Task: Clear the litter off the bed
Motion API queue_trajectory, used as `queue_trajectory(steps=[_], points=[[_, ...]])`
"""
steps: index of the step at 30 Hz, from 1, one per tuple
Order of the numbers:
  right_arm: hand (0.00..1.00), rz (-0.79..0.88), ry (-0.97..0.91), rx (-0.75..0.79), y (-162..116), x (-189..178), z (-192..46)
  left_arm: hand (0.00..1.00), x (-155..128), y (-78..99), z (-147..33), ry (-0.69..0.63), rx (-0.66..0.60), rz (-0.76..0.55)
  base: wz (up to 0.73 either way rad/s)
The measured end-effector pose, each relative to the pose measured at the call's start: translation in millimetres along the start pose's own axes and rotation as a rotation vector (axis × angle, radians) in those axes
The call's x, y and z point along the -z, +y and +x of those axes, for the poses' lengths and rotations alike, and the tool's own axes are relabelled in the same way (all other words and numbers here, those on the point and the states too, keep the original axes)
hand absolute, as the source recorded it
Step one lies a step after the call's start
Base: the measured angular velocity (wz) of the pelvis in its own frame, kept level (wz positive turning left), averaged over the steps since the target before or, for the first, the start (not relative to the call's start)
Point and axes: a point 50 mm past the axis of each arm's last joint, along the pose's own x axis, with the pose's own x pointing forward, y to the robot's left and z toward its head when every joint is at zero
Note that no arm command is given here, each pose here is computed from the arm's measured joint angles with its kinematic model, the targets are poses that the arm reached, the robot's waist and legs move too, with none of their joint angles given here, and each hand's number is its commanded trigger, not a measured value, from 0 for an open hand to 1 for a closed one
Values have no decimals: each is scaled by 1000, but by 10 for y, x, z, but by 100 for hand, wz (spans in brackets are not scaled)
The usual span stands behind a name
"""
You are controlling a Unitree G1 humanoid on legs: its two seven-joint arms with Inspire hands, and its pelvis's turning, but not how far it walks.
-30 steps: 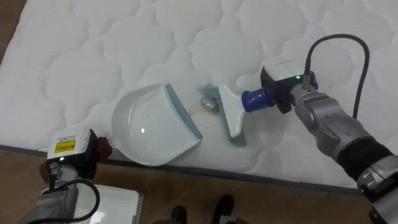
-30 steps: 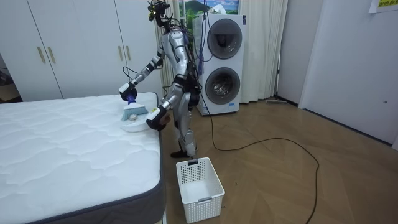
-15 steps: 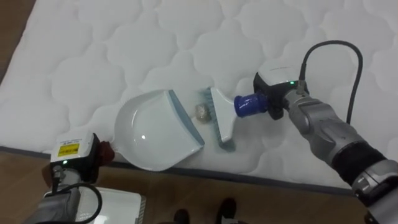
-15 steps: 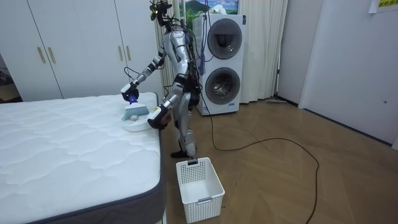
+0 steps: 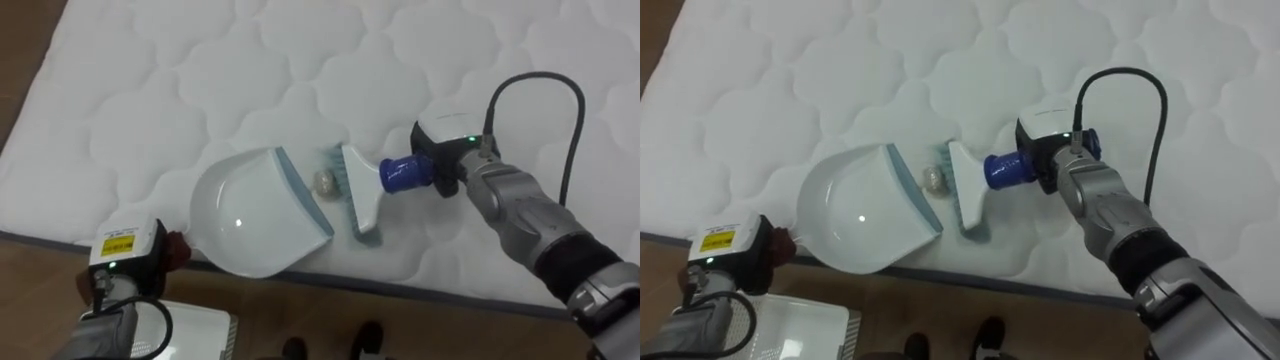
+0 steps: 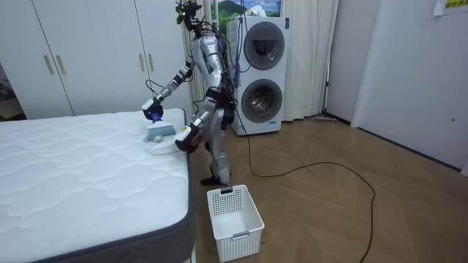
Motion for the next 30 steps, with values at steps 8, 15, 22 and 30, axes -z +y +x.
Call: queue_trajectory(steps=[8, 15, 22, 30], points=[[100, 16, -69, 29, -62, -150, 11, 100, 10, 3, -3, -11, -1, 1, 0], [100, 182, -221, 33, -113, -580, 25, 100, 34, -25, -34, -18, 0, -2, 2], [100, 316, -326, 10, -168, -761, -1, 100, 44, -74, -68, -23, 18, -3, 3], [100, 312, -346, -23, -157, -766, -7, 100, 59, -88, -71, -22, 24, -4, 0]])
